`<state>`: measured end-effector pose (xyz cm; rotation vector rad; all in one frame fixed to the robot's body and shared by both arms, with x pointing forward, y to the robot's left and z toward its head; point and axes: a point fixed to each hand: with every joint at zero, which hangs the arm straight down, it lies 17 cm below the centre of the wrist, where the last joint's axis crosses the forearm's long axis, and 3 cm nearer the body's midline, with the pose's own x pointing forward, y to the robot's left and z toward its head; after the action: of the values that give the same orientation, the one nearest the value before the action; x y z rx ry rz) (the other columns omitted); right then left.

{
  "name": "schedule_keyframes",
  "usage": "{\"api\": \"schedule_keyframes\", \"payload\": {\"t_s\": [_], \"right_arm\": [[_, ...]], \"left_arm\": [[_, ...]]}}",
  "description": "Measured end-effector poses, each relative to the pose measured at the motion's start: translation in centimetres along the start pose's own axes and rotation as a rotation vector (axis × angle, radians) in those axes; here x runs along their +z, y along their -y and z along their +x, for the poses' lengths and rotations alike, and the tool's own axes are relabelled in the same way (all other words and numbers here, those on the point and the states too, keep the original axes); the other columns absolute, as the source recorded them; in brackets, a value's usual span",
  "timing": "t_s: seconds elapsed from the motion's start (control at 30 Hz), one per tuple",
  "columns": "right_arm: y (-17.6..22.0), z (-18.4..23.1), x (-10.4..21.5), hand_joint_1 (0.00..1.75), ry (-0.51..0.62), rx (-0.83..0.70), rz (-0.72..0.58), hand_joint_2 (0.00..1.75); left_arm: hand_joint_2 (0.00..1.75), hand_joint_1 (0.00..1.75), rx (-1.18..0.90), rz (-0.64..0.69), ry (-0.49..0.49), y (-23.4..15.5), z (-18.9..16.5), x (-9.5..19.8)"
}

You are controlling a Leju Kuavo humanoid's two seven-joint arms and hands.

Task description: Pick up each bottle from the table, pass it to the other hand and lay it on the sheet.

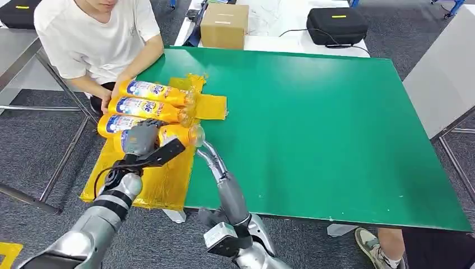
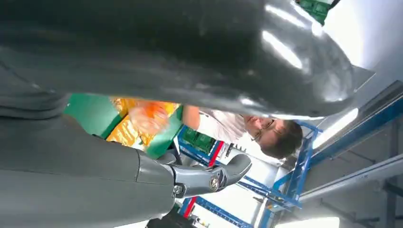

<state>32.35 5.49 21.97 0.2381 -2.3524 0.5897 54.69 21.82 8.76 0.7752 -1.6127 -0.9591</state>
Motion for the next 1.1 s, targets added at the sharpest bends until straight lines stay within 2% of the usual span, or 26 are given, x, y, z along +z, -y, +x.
{"api": "schedule_keyframes", "payload": {"t_s": [0.23,0.3,0.4,0.43,0.73,0.77,0.8,0.83,0.87,1.1], "right_arm": [[0.9,-0.2,0.9,0.00,-0.021,-0.010,-0.015,0.00],[1.2,-0.3,1.2,0.00,-0.028,-0.013,-0.020,0.00],[1.7,-0.4,1.3,0.00,-0.034,-0.018,-0.031,0.00],[1.9,-0.5,1.4,0.00,-0.036,-0.020,-0.035,0.00],[2.6,-0.7,1.5,0.00,-0.046,-0.025,-0.049,0.00],[2.7,-0.8,1.5,0.00,-0.046,-0.024,-0.052,0.00],[2.7,-0.8,1.5,0.00,-0.047,-0.023,-0.052,0.00],[2.8,-0.8,1.5,0.00,-0.047,-0.023,-0.053,0.00],[2.8,-0.8,1.5,0.00,-0.047,-0.023,-0.053,0.00],[2.8,-0.8,1.5,0.00,-0.047,-0.024,-0.055,0.00]], "left_arm": [[1.75,1.75,-0.109,-0.156,-0.042,2.2,-2.1,0.8],[1.75,1.69,-0.121,-0.198,-0.042,2.8,-2.3,1.1],[1.75,1.45,-0.146,-0.252,-0.033,3.2,-2.6,1.5],[1.75,1.26,-0.154,-0.268,-0.032,3.3,-2.9,1.7],[1.75,1.22,-0.230,-0.327,-0.026,3.2,-4.7,2.7],[1.75,0.65,-0.234,-0.326,-0.024,3.1,-4.8,2.7],[1.75,0.30,-0.236,-0.327,-0.022,3.1,-4.8,2.7],[1.75,0.07,-0.239,-0.329,-0.022,3.1,-4.8,2.8],[1.75,0.00,-0.241,-0.335,-0.023,3.1,-5.0,2.9],[1.75,0.00,-0.247,-0.381,-0.021,4.8,-5.2,4.2]]}}
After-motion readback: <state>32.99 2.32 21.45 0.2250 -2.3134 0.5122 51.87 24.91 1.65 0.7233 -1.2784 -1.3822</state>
